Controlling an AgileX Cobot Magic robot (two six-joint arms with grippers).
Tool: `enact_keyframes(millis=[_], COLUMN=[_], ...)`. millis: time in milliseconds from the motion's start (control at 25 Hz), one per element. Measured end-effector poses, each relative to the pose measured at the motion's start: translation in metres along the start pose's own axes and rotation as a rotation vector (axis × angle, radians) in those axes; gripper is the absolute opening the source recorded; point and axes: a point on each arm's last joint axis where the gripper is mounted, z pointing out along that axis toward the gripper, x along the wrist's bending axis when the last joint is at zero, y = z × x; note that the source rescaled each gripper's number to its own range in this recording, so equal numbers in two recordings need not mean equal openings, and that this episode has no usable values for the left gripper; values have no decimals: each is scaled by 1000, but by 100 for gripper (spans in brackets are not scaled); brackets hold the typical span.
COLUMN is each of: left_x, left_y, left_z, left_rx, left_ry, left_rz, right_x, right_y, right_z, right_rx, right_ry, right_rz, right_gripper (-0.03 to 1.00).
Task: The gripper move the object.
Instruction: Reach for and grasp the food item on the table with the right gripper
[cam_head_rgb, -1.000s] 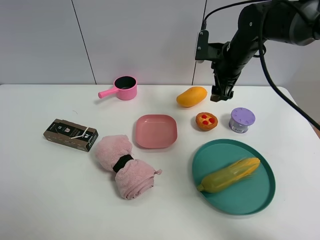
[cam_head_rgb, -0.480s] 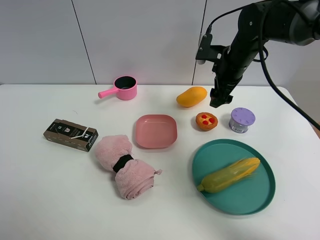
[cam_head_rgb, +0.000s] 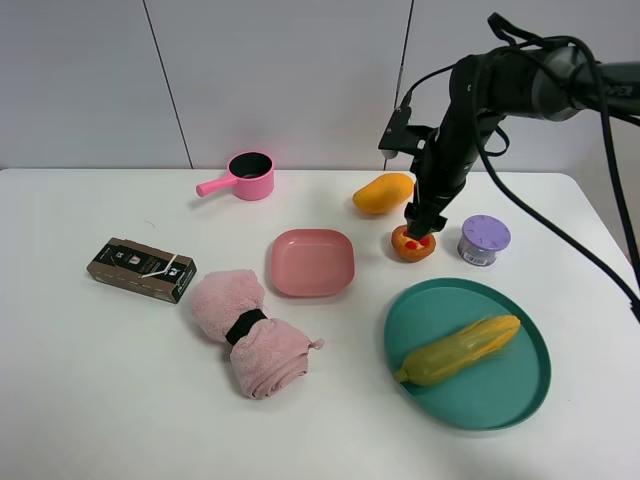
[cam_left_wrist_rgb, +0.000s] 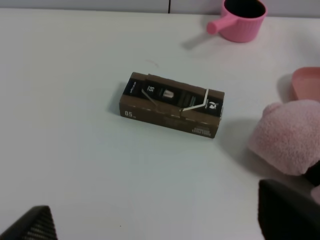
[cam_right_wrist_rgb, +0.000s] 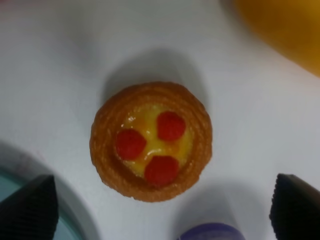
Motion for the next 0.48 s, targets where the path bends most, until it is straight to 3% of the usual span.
enact_keyframes(millis=[280,480], left_x=[0,0], left_y=[0,0], left_z=[0,0], left_rx=[0,0], left_ry=[0,0], left_rz=[0,0], right_x=[3,2], right_y=[-3,-2], right_z=[36,47], right_rx=[45,33], right_ry=[48,35], right_rz=[13,14], right_gripper=[92,92])
